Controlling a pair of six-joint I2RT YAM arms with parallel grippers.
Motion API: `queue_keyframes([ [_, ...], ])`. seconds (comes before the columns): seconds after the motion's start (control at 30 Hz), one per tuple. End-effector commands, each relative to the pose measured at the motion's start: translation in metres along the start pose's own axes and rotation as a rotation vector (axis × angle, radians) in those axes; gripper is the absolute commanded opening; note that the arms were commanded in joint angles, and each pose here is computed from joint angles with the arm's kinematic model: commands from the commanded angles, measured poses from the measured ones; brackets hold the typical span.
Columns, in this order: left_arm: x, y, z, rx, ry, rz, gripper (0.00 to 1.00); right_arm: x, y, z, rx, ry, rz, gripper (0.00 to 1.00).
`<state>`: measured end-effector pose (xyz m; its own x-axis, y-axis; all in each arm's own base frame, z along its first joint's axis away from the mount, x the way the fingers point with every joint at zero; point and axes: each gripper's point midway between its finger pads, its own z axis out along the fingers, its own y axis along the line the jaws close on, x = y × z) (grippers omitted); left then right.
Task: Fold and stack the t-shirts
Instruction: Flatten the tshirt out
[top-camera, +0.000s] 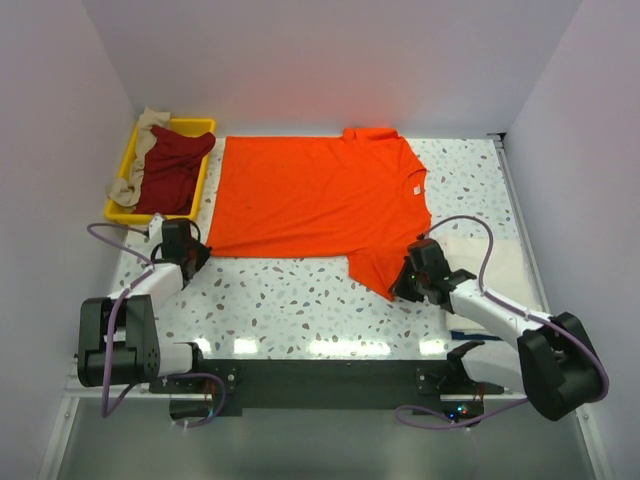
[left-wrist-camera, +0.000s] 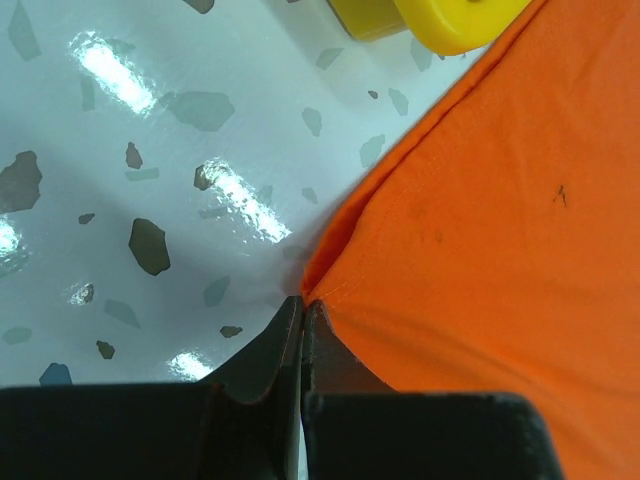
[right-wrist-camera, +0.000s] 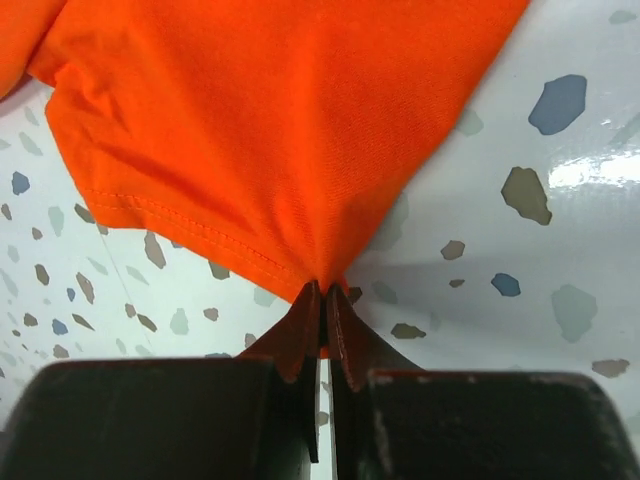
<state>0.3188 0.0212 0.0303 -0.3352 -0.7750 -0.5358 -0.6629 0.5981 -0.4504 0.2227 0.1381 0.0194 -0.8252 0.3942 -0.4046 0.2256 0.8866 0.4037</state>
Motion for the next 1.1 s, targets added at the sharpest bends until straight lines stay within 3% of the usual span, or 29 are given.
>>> queue_keyframes([
  [0.0,-0.017,-0.015,-0.001,0.018,-0.037,0.000,0.00,-0.023,0.018,-0.022,-0.017,-0.051,-0.027,0.00],
  [0.17,-0.015,-0.015,-0.002,0.004,-0.014,0.004,0.00,-0.039,0.038,-0.050,-0.054,-0.051,-0.047,0.00],
  [0.33,-0.019,-0.018,-0.002,-0.005,-0.010,0.013,0.00,-0.028,0.035,-0.049,-0.056,-0.007,-0.049,0.06],
  [0.4,-0.021,-0.018,-0.002,-0.010,-0.008,0.015,0.00,-0.026,0.026,-0.048,-0.032,-0.017,-0.052,0.16],
  [0.43,-0.020,-0.016,-0.002,-0.018,-0.003,0.015,0.00,-0.021,0.019,-0.046,-0.021,-0.013,-0.052,0.30],
  [0.53,-0.023,-0.017,-0.002,-0.023,0.004,0.011,0.00,-0.029,0.005,-0.051,0.035,-0.069,-0.057,0.49],
  [0.57,-0.024,-0.017,-0.002,-0.025,0.004,0.012,0.00,-0.032,0.001,-0.053,0.051,-0.083,-0.053,0.50],
  [0.87,-0.032,-0.018,-0.005,-0.033,0.010,0.021,0.00,-0.097,-0.032,-0.027,0.092,-0.137,0.114,0.49],
  [0.93,-0.033,-0.014,-0.005,-0.040,0.015,0.024,0.00,-0.096,-0.028,-0.020,0.071,-0.103,0.123,0.44],
  [1.07,-0.035,-0.011,-0.007,-0.039,0.012,0.022,0.00,-0.078,-0.021,-0.018,-0.002,-0.086,0.139,0.43],
])
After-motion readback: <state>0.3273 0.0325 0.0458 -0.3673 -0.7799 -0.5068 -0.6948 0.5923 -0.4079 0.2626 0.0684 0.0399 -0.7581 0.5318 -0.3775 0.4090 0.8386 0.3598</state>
